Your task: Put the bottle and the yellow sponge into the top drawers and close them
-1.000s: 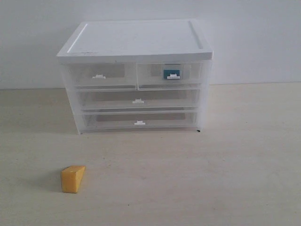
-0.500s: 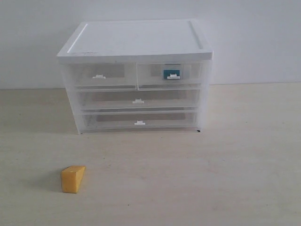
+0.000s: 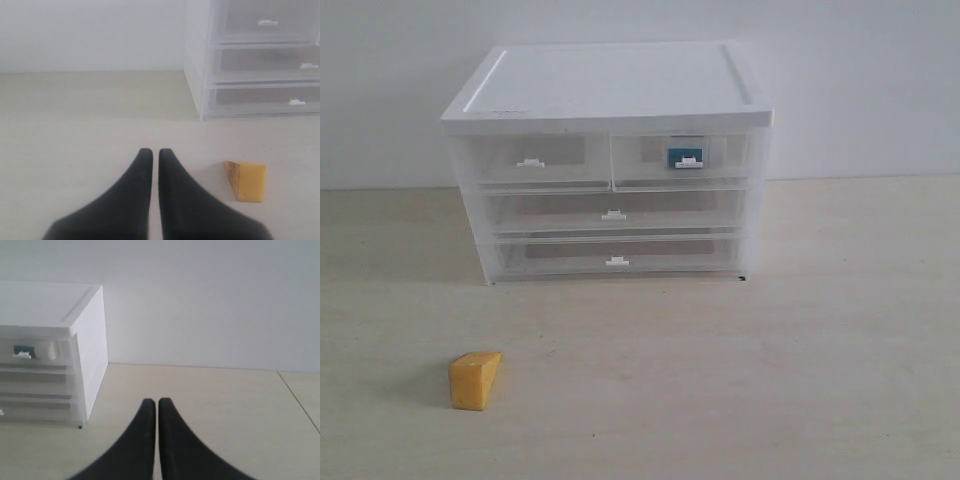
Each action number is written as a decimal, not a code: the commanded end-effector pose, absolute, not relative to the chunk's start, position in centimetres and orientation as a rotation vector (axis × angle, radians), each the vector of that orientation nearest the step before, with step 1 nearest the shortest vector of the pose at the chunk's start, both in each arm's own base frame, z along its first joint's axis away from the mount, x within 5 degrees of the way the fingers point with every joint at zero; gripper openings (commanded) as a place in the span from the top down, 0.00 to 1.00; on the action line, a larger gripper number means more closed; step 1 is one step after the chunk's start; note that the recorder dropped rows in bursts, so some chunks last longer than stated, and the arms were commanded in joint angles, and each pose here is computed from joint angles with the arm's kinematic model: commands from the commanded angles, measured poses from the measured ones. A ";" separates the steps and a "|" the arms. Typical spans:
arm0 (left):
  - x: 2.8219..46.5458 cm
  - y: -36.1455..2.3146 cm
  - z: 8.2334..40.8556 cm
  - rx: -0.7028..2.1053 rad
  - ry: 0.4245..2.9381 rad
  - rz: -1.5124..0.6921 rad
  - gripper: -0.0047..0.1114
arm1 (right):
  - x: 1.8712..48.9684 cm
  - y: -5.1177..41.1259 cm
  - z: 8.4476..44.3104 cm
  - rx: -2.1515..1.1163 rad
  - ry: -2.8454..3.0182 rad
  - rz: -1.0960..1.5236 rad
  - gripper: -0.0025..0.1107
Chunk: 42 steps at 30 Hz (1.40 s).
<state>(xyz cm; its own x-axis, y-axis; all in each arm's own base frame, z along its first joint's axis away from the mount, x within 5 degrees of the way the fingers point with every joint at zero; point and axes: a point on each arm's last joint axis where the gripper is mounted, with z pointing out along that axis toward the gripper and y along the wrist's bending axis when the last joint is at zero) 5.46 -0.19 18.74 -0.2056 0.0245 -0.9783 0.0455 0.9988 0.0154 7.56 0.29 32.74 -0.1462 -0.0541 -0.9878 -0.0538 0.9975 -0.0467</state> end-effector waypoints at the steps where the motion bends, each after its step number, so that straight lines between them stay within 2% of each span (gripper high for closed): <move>1: 5.4 -0.2 18.6 0.047 1.779 -0.021 0.92 | 6.3 0.2 30.1 -0.121 1.657 -0.031 0.98; 7: 5.4 -0.2 18.6 0.047 1.779 -0.021 0.92 | 4.8 0.0 27.5 -0.114 1.677 -0.031 0.98; 25: 5.4 -0.2 18.6 0.047 1.779 -0.021 0.92 | 5.1 0.3 20.5 -0.099 1.759 0.018 0.98; 36: 5.4 -0.2 18.6 0.047 1.779 -0.021 0.92 | 5.3 0.4 18.3 -0.086 1.820 0.045 0.98; 42: 5.4 -0.2 18.6 0.047 1.779 -0.021 0.92 | 5.4 0.4 18.3 -0.083 1.814 0.048 0.98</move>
